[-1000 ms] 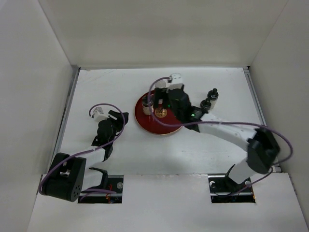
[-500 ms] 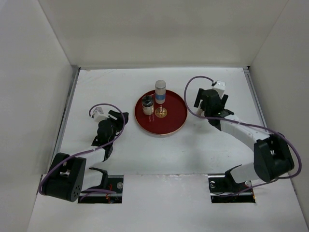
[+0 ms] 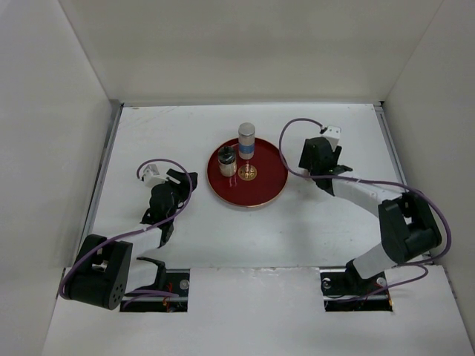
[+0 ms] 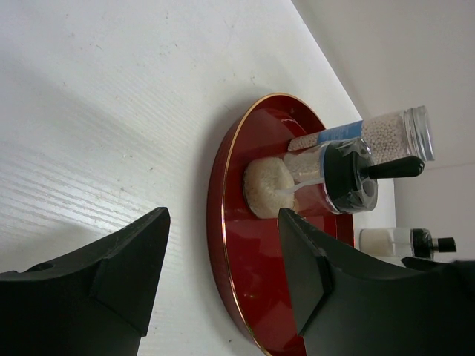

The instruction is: Organize the condiment bottles

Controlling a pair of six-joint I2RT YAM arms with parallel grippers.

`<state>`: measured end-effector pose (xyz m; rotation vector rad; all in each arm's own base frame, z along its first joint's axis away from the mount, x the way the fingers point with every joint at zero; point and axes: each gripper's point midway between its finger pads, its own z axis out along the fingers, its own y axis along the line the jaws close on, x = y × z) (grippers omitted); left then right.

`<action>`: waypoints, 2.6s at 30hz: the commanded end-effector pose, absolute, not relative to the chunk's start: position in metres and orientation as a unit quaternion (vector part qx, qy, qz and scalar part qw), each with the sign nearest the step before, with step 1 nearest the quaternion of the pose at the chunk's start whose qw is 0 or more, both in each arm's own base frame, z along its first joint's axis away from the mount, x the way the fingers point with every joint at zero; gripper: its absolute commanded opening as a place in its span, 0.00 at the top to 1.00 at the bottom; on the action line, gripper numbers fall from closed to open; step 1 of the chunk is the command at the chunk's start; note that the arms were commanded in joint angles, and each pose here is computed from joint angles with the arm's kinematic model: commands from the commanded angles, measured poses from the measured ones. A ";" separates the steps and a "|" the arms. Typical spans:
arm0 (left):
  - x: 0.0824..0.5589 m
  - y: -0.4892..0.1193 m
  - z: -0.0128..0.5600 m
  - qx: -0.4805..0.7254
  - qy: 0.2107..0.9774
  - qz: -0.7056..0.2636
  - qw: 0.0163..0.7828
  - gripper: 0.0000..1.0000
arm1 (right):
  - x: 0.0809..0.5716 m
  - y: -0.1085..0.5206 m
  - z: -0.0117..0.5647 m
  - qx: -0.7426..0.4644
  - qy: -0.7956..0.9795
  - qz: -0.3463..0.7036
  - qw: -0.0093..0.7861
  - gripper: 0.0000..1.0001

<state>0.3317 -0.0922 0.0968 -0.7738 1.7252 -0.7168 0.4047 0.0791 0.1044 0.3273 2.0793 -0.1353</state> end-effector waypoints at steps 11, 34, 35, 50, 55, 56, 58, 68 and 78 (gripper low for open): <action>0.336 -0.091 0.117 -0.317 0.700 -0.312 0.558 0.41 | 0.456 0.213 0.206 0.055 0.793 0.076 0.602 0.39; 0.336 -0.095 0.114 -0.315 0.705 -0.314 0.552 0.40 | 0.434 0.143 0.215 0.121 0.780 0.056 0.611 0.00; 0.337 -0.096 0.114 -0.314 0.705 -0.314 0.553 0.40 | 0.431 0.122 0.211 0.141 0.779 0.038 0.610 0.00; 0.337 -0.096 0.114 -0.314 0.706 -0.315 0.550 0.40 | 0.469 0.027 0.139 0.209 0.819 -0.062 0.531 0.00; 0.338 -0.096 0.113 -0.313 0.707 -0.313 0.551 0.39 | 0.481 0.029 0.137 0.206 0.813 -0.051 0.543 0.11; 0.338 -0.095 0.113 -0.316 0.706 -0.314 0.550 0.39 | 0.482 0.030 0.140 0.204 0.808 -0.051 0.551 0.13; 0.338 -0.094 0.115 -0.314 0.705 -0.312 0.553 0.39 | 0.482 0.028 0.147 0.200 0.800 -0.053 0.563 0.21; 0.338 -0.099 0.113 -0.311 0.709 -0.316 0.548 0.38 | 0.419 0.071 0.210 0.175 0.764 -0.007 0.621 0.39; 0.336 -0.090 0.120 -0.320 0.698 -0.303 0.565 0.33 | 0.367 0.230 0.211 0.028 0.788 0.145 0.597 0.38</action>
